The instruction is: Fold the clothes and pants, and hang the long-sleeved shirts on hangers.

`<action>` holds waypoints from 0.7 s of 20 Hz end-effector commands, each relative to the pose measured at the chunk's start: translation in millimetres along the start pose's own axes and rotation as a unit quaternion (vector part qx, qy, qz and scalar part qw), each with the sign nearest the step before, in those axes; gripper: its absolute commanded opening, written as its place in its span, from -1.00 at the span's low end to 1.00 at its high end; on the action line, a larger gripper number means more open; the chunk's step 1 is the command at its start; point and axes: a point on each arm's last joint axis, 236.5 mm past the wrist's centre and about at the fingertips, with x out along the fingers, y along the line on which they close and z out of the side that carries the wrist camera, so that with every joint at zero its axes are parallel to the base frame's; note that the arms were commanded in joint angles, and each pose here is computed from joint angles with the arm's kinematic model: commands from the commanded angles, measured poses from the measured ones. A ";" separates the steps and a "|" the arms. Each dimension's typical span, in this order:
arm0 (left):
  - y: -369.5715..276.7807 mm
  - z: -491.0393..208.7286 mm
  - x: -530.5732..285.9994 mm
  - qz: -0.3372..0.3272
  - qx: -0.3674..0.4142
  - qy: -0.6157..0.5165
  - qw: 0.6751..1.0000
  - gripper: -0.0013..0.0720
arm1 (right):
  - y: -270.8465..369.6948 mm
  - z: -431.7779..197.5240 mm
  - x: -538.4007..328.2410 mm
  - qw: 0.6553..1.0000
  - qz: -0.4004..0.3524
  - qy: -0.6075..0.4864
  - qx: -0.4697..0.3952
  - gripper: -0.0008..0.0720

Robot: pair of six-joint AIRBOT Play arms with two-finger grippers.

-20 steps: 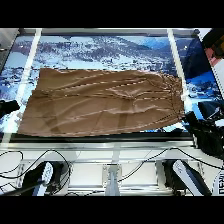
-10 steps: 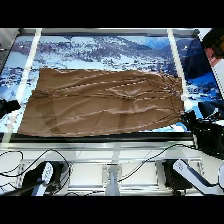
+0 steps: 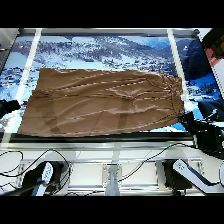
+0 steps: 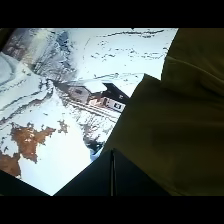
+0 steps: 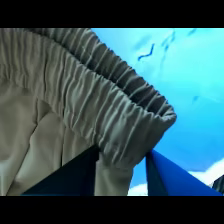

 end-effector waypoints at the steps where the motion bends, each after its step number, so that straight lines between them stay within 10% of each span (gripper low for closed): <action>1: 0.3 -0.3 0.3 0.000 0.000 0.000 1.000 -0.92 | 9.2 11.6 0.0 0.999 0.020 -0.027 -0.020 -0.13; 4: 0.2 -0.4 0.3 0.000 -0.001 0.001 1.000 -0.92 | 13.8 9.4 -0.2 0.999 0.030 -0.023 -0.019 -0.89; 7: -1.7 -9.8 0.1 -0.003 -0.026 0.021 0.999 -0.64 | 22.6 13.1 -7.5 0.998 0.043 -0.035 -0.018 -0.89; 9: 0.2 -31.1 -1.1 0.002 -0.080 0.065 0.995 0.47 | 29.8 18.2 -16.7 0.997 0.051 -0.052 -0.025 -0.89; 14: 20.6 -119.1 -12.7 0.041 -0.176 0.220 0.958 0.49 | 41.5 21.2 -32.1 0.994 0.064 -0.072 -0.041 -0.89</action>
